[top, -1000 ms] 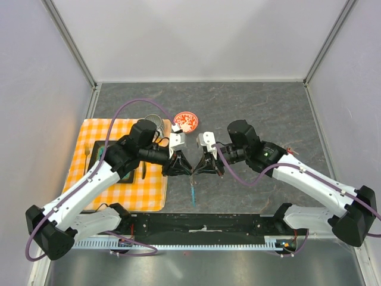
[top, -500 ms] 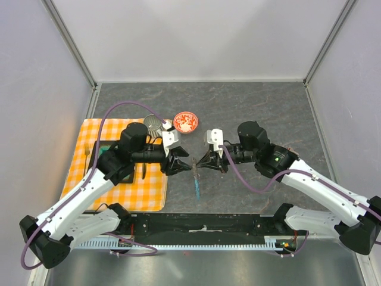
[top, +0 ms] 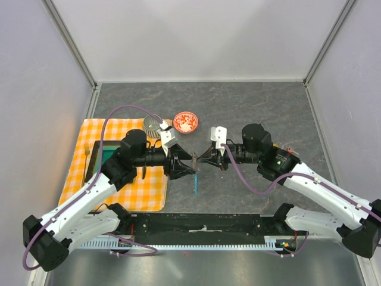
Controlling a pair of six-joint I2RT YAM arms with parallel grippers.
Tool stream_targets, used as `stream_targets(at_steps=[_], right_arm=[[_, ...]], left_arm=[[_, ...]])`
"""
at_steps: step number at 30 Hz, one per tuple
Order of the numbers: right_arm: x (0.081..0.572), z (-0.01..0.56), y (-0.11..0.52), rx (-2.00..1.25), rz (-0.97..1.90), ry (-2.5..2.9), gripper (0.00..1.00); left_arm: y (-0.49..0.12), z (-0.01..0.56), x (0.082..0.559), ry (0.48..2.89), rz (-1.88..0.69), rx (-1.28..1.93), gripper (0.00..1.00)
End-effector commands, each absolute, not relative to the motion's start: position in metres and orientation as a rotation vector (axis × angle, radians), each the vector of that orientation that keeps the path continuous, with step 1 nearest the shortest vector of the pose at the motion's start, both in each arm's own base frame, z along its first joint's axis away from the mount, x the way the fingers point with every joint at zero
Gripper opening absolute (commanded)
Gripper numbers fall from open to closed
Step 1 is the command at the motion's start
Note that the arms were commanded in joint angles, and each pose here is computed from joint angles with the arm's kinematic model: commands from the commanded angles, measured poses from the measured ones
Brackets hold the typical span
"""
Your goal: Put the keys on the keyring
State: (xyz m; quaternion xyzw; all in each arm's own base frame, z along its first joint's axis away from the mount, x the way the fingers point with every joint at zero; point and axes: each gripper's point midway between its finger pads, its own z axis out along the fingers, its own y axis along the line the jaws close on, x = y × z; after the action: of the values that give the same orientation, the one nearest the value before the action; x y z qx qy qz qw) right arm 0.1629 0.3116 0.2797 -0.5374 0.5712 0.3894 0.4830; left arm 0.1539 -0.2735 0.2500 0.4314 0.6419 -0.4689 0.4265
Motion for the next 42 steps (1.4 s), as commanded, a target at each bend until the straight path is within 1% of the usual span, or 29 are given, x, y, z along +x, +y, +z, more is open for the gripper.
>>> stream_targets(at_steps=[1,5,9,11,12,13,14,18,22,24,25,27,28,31,34,35,38,39,42], right_arm=[[0.166,0.309,0.313,-1.244,0.934,1.29,0.0],[0.167,0.31,0.313,-1.23,0.93,1.29,0.0],[0.168,0.31,0.313,-1.218,0.931,1.292,0.0],[0.168,0.309,0.313,-1.214,0.935,1.295,0.0],[0.168,0.31,0.313,-1.213,0.94,1.292,0.0],[0.168,0.31,0.313,-1.211,0.941,1.291,0.0],[0.168,0.31,0.313,-1.206,0.941,1.294,0.0],[0.172,0.305,0.313,-1.186,0.93,1.32,0.0],[0.183,0.304,0.31,-1.125,0.888,1.363,0.0],[0.192,0.304,0.307,-1.079,0.855,1.396,0.0],[0.194,0.304,0.306,-1.069,0.849,1.403,0.0],[0.197,0.305,0.306,-1.054,0.841,1.411,0.0],[0.197,0.305,0.306,-1.05,0.841,1.414,0.0],[0.202,0.305,0.304,-1.031,0.818,1.426,0.0],[0.201,0.305,0.304,-1.035,0.813,1.421,0.0],[0.2,0.306,0.304,-1.038,0.815,1.415,0.0],[0.198,0.307,0.303,-1.047,0.818,1.403,0.0],[0.197,0.307,0.303,-1.054,0.82,1.397,0.0],[0.192,0.307,0.303,-1.074,0.836,1.375,0.0]], left_arm=[[-0.283,0.27,0.15,1.53,-1.262,1.059,0.66],[-0.283,0.272,0.146,1.507,-1.283,1.069,0.61],[-0.283,0.271,0.144,1.503,-1.295,1.079,0.49],[-0.284,0.272,0.143,1.499,-1.3,1.081,0.46],[-0.284,0.272,0.143,1.493,-1.301,1.081,0.4],[-0.284,0.273,0.142,1.485,-1.305,1.086,0.38],[-0.284,0.274,0.142,1.48,-1.308,1.087,0.3],[-0.284,0.276,0.139,1.451,-1.313,1.104,0.12],[-0.281,0.279,0.13,1.387,-1.306,1.159,0.03],[-0.277,0.282,0.126,1.353,-1.289,1.175,0.02],[-0.276,0.281,0.125,1.347,-1.274,1.19,0.02],[-0.273,0.284,0.125,1.325,-1.247,1.199,0.09],[-0.27,0.274,0.122,1.374,-1.245,1.212,0.1],[-0.269,0.272,0.115,1.355,-1.255,1.287,0.17],[-0.269,0.268,0.109,1.374,-1.292,1.314,0.32],[-0.269,0.268,0.109,1.379,-1.295,1.316,0.44],[-0.269,0.267,0.117,1.409,-1.251,1.292,0.59],[-0.269,0.267,0.123,1.426,-1.226,1.271,0.61],[-0.268,0.27,0.153,1.51,-1.097,1.142,0.61]])
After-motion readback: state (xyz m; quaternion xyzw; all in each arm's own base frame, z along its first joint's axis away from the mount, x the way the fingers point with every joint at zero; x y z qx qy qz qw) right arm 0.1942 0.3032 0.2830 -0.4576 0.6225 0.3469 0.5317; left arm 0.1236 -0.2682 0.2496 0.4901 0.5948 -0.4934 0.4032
